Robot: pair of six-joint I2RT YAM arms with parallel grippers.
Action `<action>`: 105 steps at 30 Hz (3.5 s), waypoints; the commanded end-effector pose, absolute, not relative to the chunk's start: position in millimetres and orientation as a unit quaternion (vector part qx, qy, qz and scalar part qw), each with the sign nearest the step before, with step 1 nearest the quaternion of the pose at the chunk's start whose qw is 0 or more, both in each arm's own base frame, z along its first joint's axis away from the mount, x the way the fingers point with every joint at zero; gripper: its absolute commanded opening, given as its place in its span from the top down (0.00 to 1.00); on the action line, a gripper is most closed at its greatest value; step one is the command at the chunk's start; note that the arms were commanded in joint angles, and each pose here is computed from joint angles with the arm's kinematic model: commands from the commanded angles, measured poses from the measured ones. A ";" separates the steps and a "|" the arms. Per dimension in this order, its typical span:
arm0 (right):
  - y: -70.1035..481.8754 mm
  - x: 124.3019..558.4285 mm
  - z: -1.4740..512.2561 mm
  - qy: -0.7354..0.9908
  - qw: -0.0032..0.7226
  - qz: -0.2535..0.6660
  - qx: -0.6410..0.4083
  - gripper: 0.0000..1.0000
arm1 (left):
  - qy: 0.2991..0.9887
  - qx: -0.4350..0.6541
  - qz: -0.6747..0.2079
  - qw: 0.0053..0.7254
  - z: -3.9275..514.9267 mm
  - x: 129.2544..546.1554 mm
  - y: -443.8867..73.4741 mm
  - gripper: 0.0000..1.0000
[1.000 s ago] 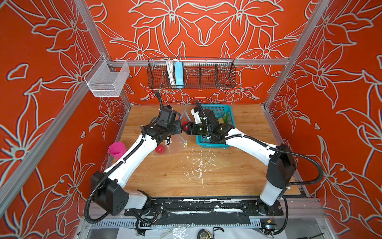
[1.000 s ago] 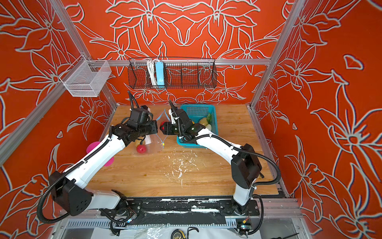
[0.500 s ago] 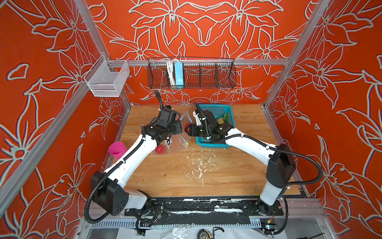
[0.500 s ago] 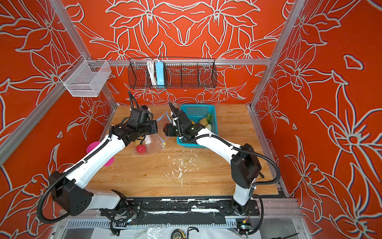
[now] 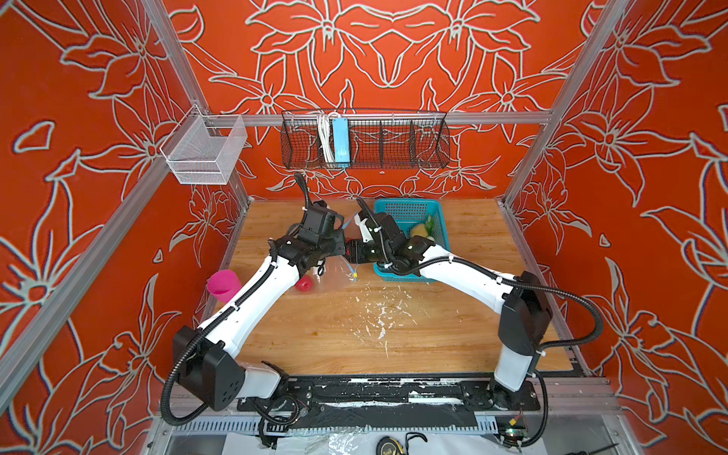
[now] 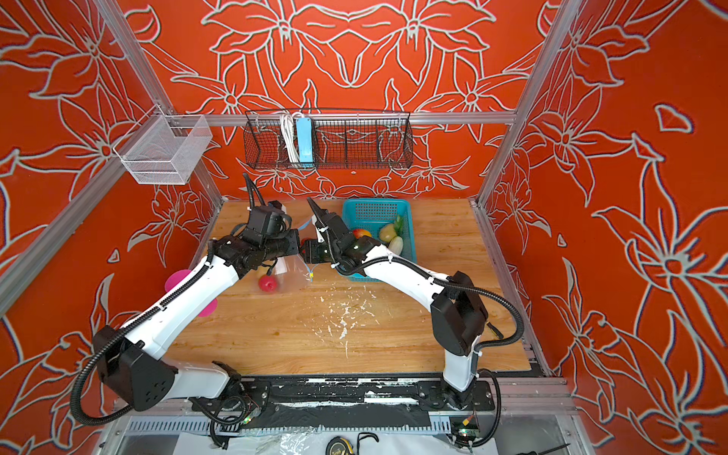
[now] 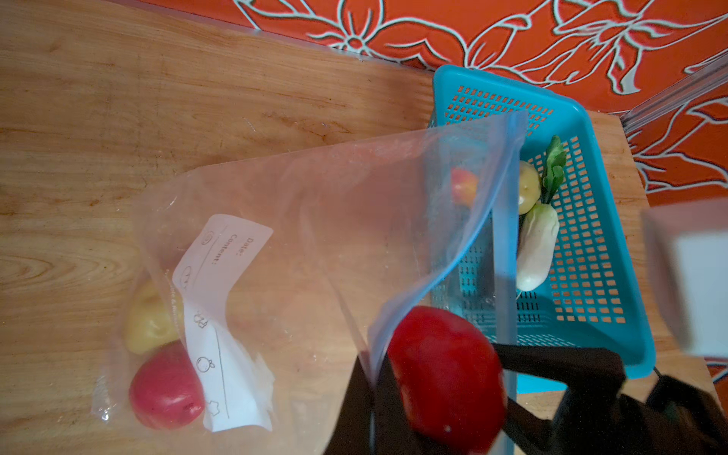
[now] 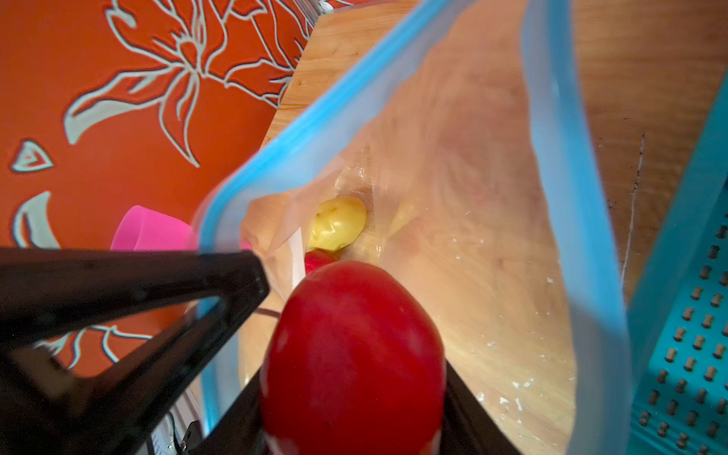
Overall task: Place the food in the zip-top bag and seal the zipper
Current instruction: 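Open the right gripper to drop the red fruit into the bag, then withdraw the right gripper from the bag back over the basket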
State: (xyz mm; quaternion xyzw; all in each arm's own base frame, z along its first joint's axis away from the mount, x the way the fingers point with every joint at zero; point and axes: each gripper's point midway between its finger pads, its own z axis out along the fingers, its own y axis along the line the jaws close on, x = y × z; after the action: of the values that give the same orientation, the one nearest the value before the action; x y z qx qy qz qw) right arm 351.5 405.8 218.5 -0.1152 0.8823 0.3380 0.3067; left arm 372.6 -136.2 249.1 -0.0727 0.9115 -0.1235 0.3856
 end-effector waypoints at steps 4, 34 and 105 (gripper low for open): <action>420.0 345.6 221.2 0.873 0.289 0.371 -0.131 0.39 | 0.908 -0.072 -0.121 0.395 256.5 370.9 -135.2 1.00; 395.3 339.4 262.0 0.857 0.342 0.352 -0.157 0.19 | 0.906 -0.074 -0.119 0.399 259.1 370.9 -133.6 1.00; 227.4 382.1 137.5 0.965 0.244 0.071 0.062 0.02 | 0.907 -0.074 -0.119 0.396 256.5 370.5 -133.9 1.00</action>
State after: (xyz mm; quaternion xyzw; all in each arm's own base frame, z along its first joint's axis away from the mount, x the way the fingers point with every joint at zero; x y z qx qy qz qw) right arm 384.1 239.0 142.3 0.0427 0.9589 0.0996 0.2623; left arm 372.3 -133.8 249.2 -0.0738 0.9116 -0.1167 0.3873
